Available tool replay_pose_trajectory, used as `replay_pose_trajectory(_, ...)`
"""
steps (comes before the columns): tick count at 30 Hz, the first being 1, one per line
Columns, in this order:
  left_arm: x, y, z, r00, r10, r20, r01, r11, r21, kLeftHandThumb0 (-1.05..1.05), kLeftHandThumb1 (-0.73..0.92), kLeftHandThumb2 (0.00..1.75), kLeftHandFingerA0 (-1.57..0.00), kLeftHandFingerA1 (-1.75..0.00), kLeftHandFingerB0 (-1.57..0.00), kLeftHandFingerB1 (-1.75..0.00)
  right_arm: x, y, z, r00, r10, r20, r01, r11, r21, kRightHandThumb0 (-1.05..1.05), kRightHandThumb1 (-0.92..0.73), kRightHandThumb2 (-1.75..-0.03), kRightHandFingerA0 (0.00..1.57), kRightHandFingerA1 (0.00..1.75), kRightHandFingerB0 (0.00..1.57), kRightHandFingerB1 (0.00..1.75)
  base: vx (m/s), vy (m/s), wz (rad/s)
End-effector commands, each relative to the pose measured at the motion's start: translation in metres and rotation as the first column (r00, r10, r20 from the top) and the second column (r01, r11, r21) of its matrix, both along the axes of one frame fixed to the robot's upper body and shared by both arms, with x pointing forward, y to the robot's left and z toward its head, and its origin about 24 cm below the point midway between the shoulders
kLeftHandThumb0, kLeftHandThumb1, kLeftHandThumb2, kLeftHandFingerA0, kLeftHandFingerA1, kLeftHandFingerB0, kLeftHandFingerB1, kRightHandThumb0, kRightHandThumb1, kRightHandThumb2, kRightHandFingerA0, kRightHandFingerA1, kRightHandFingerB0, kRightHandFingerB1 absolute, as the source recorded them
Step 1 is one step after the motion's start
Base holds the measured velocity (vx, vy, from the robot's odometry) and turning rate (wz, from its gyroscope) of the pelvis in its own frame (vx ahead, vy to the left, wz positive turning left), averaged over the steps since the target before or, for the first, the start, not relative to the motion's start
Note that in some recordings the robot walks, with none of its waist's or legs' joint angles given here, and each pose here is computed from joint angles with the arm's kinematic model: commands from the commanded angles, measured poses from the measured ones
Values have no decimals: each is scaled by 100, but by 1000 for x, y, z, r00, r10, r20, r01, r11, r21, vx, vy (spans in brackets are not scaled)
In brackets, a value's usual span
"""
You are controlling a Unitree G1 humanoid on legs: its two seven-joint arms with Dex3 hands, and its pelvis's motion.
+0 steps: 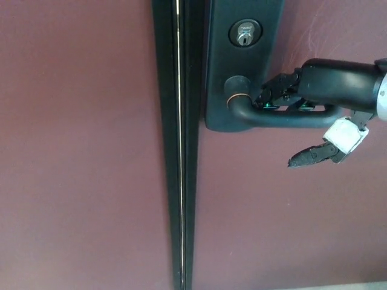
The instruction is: The robot walks towards the door handle and put its right hand on it and twist the handle
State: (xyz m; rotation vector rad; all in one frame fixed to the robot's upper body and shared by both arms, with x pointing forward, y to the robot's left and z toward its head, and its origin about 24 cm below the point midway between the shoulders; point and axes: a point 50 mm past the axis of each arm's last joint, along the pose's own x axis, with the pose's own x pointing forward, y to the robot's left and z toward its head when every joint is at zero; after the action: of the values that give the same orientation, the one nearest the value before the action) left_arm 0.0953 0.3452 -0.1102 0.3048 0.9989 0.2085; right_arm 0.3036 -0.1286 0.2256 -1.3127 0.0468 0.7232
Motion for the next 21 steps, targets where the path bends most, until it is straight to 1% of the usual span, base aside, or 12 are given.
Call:
replay_pose_trajectory(1, -3, 2, 1, 1000, -1, -7, 1, 1000, -5, -30, 29, 61, -55, -85, -51, -70, 1, -3, -28, 995, -2, -98, -4, 998, -65, -51, -52, -56, 47, 38, 52, 38, 0, 0, 0)
replay_pose_trajectory(4, -3, 2, 0, 1000, 0, -7, 0, 1000, -5, -30, 29, 61, -55, -86, -51, -70, 2, -3, -30, 996, -8, -94, 1, 997, -71, -50, -52, -56, 47, 38, 51, 38, 0, 0, 0)
replay_pose_trajectory(7, -4, 2, 1, 1000, -1, -7, 1, 1000, -5, -30, 29, 61, -55, -86, -51, -70, 5, -4, -36, 996, -17, -88, 10, 997, -80, -44, -51, -55, 56, 41, 52, 38, 0, 0, 0)
replay_pose_trajectory(8, -4, 2, 1, 1000, 0, -7, 0, 1000, -6, -30, 29, 61, -55, -86, -51, -70, 6, -4, -37, 996, -18, -87, 11, 997, -80, -44, -51, -55, 56, 41, 52, 38, 0, 0, 0)
replay_pose_trajectory(9, -4, 1, 0, 1000, -1, -7, 1, 1000, -9, -30, 29, 61, -55, -86, -51, -70, 6, -6, -38, 996, -19, -83, 13, 997, -79, -39, -51, -56, 63, 43, 56, 39, 0, 0, 0)
replay_pose_trajectory(10, -3, 2, 1, 1000, -6, -3, 6, 1000, -7, -30, 29, 61, -55, -86, -51, -70, 8, -7, -39, 997, -22, -77, 17, 997, -71, -32, -51, -55, 75, 46, 66, 43, 0, 0, 0)
replay_pose_trajectory(11, -3, 2, 1, 1000, -8, -1, 8, 1000, -6, -30, 29, 61, -55, -86, -51, -70, 9, -7, -39, 997, -23, -75, 18, 998, -68, -32, -51, -55, 75, 46, 66, 43, 0, 0, 0)
replay_pose_trajectory(12, -2, 2, 1, 1000, -12, -1, 12, 1000, -5, -30, 29, 61, -55, -85, -51, -70, 10, -8, -40, 997, -24, -69, 19, 998, -62, -24, -53, -56, 80, 49, 74, 47, 0, 0, 0)
replay_pose_trajectory(13, -1, 1, 1, 1000, -10, -2, 10, 1000, -6, -30, 29, 61, -55, -85, -51, -70, 11, -9, -40, 998, -23, -62, 19, 998, -59, -21, -52, -56, 83, 50, 78, 49, 0, 0, 0)
replay_pose_trajectory(14, -1, 1, 1, 1000, -9, -2, 9, 1000, -6, -30, 29, 61, -55, -85, -51, -70, 11, -10, -42, 998, -22, -52, 19, 998, -54, -16, -52, -55, 84, 51, 81, 51, 0, 0, 0)
replay_pose_trajectory(21, -1, 2, 2, 1000, -22, 6, 22, 1000, -2, -31, 29, 61, -55, -85, -52, -71, 9, -11, -45, 999, -28, -29, 27, 999, -21, -12, -54, -56, 86, 55, 79, 52, 0, 0, 0)
